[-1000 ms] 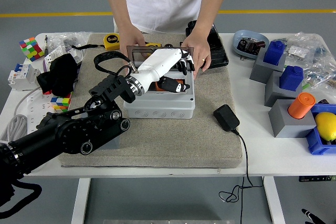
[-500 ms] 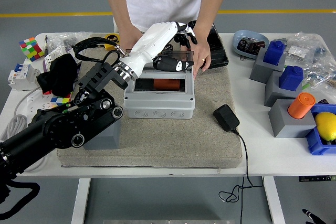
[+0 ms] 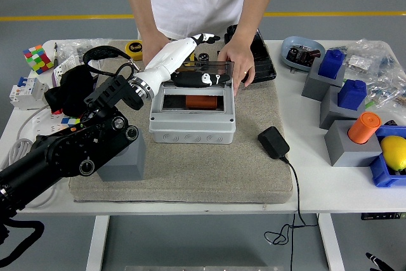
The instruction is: Fetch the battery,place it into the box,close the lid of the box
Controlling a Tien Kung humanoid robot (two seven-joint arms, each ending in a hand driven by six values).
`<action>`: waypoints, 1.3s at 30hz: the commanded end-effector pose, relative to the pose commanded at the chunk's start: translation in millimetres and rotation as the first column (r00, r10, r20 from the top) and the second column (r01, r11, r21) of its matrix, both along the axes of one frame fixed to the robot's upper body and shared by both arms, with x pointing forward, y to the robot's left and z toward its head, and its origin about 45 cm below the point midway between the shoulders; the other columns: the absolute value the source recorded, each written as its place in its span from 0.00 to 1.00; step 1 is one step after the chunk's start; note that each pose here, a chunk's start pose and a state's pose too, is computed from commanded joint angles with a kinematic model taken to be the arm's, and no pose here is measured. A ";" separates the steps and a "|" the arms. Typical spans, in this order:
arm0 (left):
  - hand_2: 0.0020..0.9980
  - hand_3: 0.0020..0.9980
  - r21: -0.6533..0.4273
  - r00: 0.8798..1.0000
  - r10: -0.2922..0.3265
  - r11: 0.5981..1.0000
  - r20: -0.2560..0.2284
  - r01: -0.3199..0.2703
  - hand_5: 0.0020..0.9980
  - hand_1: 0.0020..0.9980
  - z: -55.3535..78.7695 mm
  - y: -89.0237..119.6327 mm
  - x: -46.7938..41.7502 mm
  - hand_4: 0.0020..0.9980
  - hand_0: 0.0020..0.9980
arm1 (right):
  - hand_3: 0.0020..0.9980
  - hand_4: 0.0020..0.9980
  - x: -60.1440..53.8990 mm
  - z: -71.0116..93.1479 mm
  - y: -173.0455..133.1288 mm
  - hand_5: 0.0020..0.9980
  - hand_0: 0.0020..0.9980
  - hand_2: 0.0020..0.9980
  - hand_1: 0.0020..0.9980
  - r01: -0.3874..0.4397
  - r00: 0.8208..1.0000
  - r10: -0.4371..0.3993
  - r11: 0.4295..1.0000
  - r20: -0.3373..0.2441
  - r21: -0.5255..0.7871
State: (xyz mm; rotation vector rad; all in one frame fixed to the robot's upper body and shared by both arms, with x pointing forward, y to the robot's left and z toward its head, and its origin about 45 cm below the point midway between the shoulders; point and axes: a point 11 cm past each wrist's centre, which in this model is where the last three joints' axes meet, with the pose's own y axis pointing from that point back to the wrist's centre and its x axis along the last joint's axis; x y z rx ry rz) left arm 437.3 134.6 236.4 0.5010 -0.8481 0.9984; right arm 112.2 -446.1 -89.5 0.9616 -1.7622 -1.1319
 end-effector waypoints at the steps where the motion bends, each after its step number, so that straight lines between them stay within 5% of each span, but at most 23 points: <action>1: 0.85 0.86 0.004 1.000 0.000 1.000 -0.007 0.000 0.78 0.87 -1.4 0.5 -1.1 1.00 0.79 | 0.57 0.94 0.0 0.1 -0.3 0.52 0.65 0.68 0.70 0.000 1.000 0.000 1.000 0.000 -0.001; 27: 0.81 0.83 0.022 0.996 -0.008 1.000 -0.088 0.010 0.75 0.83 -30.8 31.0 -43.6 1.00 0.74 | 0.57 0.94 0.6 1.6 -3.8 0.52 0.65 0.68 0.70 0.005 1.000 -0.005 1.000 0.005 -0.006; 39: 0.80 0.82 0.008 0.993 0.000 1.000 -0.114 0.001 0.74 0.82 -38.4 40.3 -54.9 1.00 0.73 | 0.57 0.94 1.1 1.8 -4.1 0.52 0.65 0.68 0.70 0.009 1.000 -0.009 1.000 0.008 -0.005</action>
